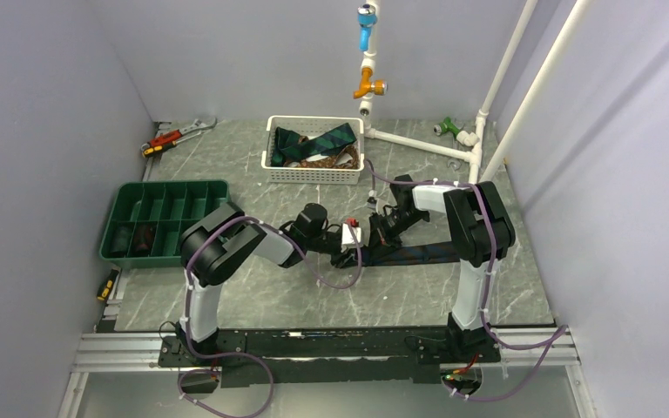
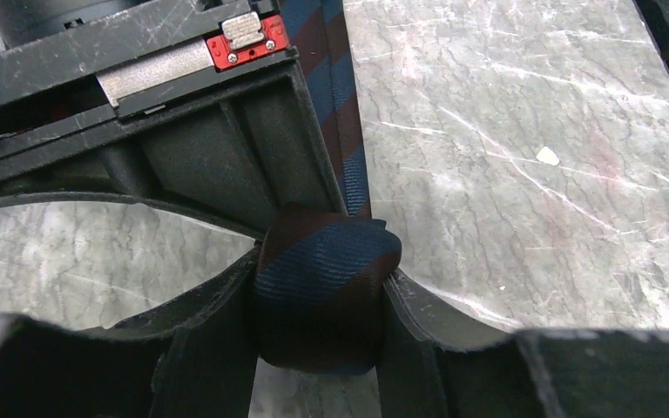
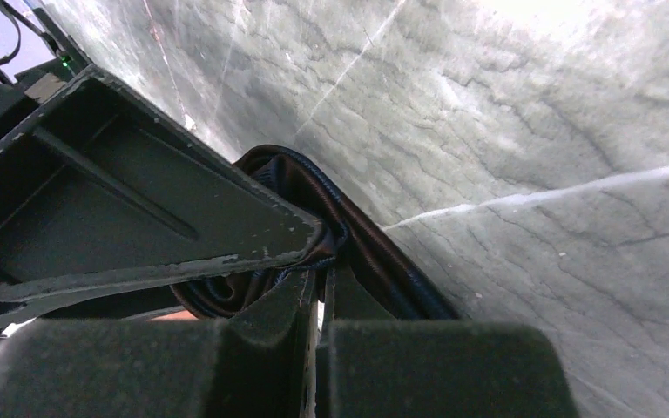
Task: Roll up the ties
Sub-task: Roll the tie at the center of the board.
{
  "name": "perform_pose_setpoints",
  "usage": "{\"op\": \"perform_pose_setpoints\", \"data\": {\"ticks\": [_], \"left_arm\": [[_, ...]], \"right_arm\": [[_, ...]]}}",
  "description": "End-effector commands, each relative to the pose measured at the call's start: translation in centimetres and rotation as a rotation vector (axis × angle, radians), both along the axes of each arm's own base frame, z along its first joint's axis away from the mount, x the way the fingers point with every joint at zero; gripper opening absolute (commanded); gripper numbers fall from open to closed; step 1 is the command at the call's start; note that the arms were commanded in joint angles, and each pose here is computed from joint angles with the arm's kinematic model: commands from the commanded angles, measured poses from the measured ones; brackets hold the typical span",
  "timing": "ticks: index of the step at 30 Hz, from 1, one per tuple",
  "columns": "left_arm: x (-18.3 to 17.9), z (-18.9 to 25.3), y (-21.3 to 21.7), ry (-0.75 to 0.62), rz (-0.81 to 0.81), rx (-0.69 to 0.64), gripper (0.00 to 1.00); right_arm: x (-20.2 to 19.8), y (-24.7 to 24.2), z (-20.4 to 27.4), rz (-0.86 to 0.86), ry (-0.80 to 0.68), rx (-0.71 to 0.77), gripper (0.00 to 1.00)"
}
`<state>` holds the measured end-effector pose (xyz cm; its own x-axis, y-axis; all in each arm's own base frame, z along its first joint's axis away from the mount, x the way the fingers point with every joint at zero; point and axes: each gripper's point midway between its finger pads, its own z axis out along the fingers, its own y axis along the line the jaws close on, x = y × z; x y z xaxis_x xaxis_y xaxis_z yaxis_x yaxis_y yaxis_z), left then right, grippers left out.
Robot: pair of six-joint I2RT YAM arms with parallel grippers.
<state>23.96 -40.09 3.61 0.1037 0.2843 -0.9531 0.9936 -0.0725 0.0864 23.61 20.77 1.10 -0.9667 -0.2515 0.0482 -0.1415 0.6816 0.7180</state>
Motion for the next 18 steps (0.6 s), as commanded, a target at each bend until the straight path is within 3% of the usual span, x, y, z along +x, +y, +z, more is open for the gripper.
{"op": "perform_pose_setpoints", "data": {"ticks": [1,7,13,18], "left_arm": [[-1.4,-1.8,-2.1,0.047,-0.025,0.009,0.50],[-1.3,-8.1,0.2,0.067,0.053,0.207,0.52],[-1.7,-11.0,4.8,0.093,0.123,0.389,0.34],[-2.4,-10.5,6.3,0.207,0.126,0.450,0.21]], "right_arm": [[0.7,-2.1,-5.8,0.078,-0.120,-0.200,0.00],[0.8,-1.3,-5.1,0.083,-0.134,-0.162,0.00],[0.1,-0.9,-3.2,0.081,-0.147,-0.109,0.01],[0.2,-2.3,-0.3,0.078,-0.170,-0.071,0.20]]}}
